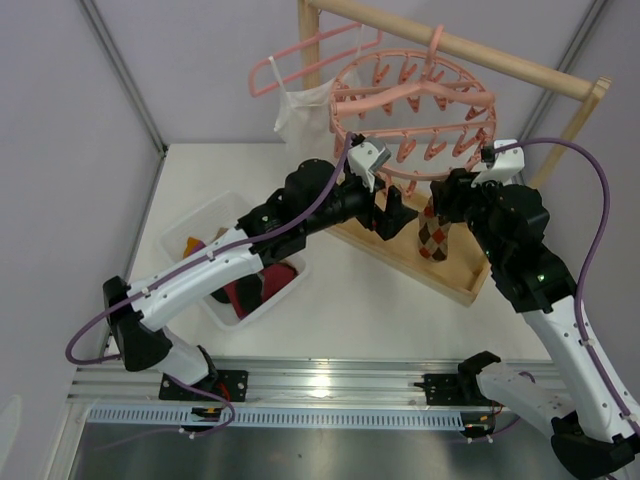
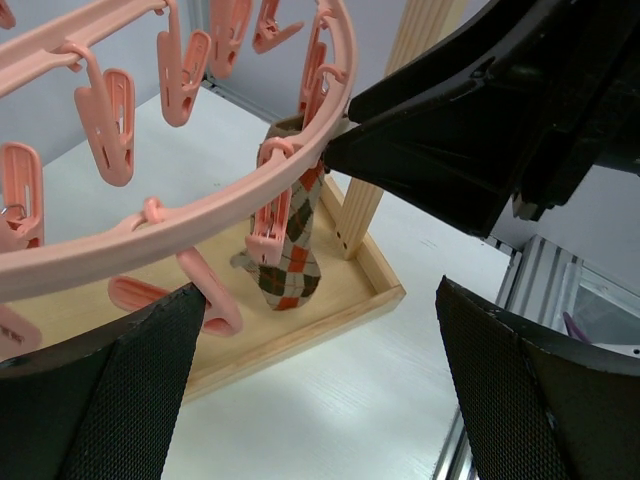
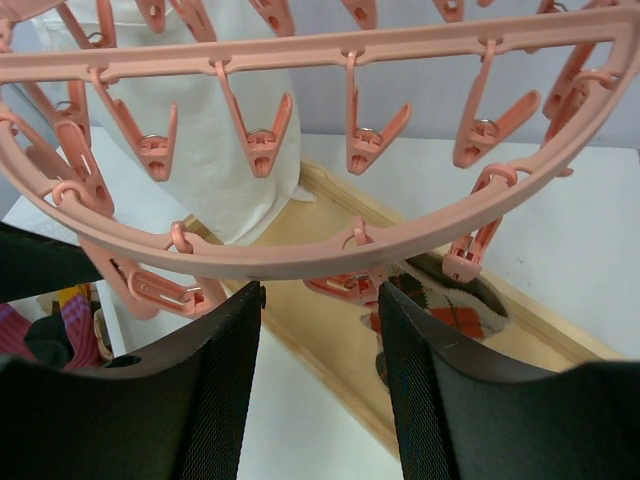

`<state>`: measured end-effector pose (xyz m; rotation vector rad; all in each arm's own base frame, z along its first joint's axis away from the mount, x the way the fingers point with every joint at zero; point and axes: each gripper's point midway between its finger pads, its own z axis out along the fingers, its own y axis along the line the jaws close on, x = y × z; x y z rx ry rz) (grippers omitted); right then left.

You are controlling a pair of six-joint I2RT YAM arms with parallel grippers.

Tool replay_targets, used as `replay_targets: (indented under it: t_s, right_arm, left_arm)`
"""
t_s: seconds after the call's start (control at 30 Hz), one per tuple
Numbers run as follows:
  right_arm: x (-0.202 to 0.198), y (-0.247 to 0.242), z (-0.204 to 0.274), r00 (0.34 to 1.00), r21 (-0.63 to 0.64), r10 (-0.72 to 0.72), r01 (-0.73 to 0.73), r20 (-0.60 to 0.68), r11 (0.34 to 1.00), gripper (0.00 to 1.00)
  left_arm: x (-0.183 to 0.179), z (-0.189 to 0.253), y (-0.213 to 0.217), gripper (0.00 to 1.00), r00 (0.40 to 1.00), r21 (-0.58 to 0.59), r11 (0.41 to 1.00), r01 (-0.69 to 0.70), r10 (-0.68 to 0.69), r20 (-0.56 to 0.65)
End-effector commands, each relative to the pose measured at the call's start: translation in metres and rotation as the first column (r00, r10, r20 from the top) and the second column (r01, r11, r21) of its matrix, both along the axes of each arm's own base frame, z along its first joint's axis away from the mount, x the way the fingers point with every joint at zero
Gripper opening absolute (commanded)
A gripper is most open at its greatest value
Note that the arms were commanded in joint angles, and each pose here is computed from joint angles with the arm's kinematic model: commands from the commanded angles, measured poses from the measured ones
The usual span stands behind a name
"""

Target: Clip the socks to the hanger

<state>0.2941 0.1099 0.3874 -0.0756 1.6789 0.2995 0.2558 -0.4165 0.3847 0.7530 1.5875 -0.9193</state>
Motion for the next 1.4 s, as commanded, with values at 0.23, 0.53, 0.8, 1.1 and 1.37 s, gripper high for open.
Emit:
replay_targets:
  t_s: [0.23,0.53,0.8,1.1,1.37]
  right_arm:
    - [-0.028,0.01,0.017,0.991,0.004,0.129,-0.129,0.04,0.992,0.54]
    - [-0.034,0.02,0.008,0.978,-0.06,0.207,-0.204,0.038,0.977,0.64]
    - [-0.021,0.008,-0.001,0.99,-0.108,0.138,-0.134,0.029,0.985,0.78]
    - [-0.017,0.033,-0.006,0.957,-0.119,0.288,-0.283,0.029,0.952,0.8]
    - [-0.007,0.038,0.0,0.955,-0.11,0.29,-0.283,0.054,0.953,0.79]
  left_arm:
    - [-0.022,0.029,0.019,1.0,1.0,-0.078,0.997,0.02,-0.018,0.015]
    - [-0.031,0.032,0.047,1.0,0.996,-0.085,0.995,-0.049,0.043,-0.074]
    - [-0.036,0.008,0.105,1.0,0.968,0.022,0.977,-0.21,0.211,-0.137]
    - [-0.035,-0.023,0.189,1.0,0.923,0.083,0.93,-0.359,0.366,-0.12]
    - [-0.023,-0.064,0.23,1.0,0.89,0.133,0.886,-0.444,0.453,-0.052]
